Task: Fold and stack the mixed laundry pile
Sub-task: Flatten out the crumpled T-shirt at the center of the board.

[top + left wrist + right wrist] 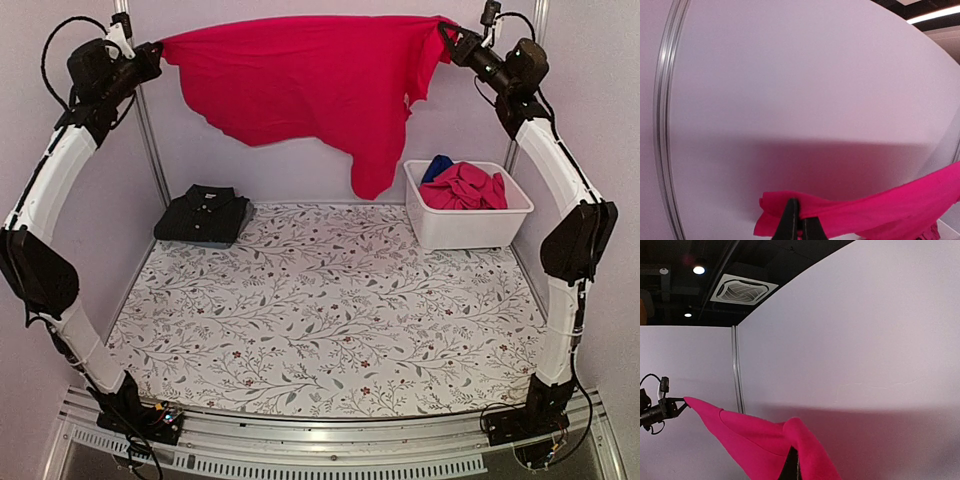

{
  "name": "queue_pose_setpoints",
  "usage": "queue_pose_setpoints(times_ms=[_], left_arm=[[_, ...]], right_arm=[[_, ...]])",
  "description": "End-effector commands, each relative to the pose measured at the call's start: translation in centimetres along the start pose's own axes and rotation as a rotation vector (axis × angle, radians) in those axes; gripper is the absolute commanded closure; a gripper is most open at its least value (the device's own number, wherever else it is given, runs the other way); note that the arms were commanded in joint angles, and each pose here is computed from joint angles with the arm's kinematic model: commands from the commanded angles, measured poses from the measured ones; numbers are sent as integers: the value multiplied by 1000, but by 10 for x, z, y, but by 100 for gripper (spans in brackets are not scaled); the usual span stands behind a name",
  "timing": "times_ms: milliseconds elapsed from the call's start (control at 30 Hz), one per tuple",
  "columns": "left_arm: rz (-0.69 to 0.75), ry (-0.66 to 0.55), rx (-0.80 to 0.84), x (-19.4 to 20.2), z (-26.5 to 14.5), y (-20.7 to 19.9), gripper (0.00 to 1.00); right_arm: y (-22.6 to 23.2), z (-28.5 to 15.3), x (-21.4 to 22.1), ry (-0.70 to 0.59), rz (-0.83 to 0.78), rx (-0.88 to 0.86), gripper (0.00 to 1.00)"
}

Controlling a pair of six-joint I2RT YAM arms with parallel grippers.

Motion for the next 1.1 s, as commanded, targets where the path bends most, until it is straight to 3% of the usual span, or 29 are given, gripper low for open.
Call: queue_pose_setpoints(times_ms=[0,133,233,467,700,933,1067], left_arm=[[16,94,-86,62,-3,50,100],[-21,348,-145,171,-35,88,100],[-67,534,-206,244,-78,111,100],[-158,800,-297,322,-134,133,100],[-200,920,-314,327,-150,128,100],[-188,874,-293,297,-160,113,100],[-181,875,-289,288,-165,108,100]], right_arm=[[-14,-9,74,112,50,-81,100],[-1,-49,178,369,211,-137,100],[20,-92,220,502,271,-134,100],[51,-168,267,703,350,-105,100],[62,-178,275,790,370,-121,100],[100,-142,235,781,244,-187,100],[120,-143,225,799,153,-166,100]])
Point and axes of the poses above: each gripper's point midway between its finger pads, its own z axis out along the fingers, its own y axis along the line the jaws close on, x = y × z, the point moved 6 cm from there along -z, back along the fingers, and after that the axes turned 10 degrees about -z, right-handed, at the moved point
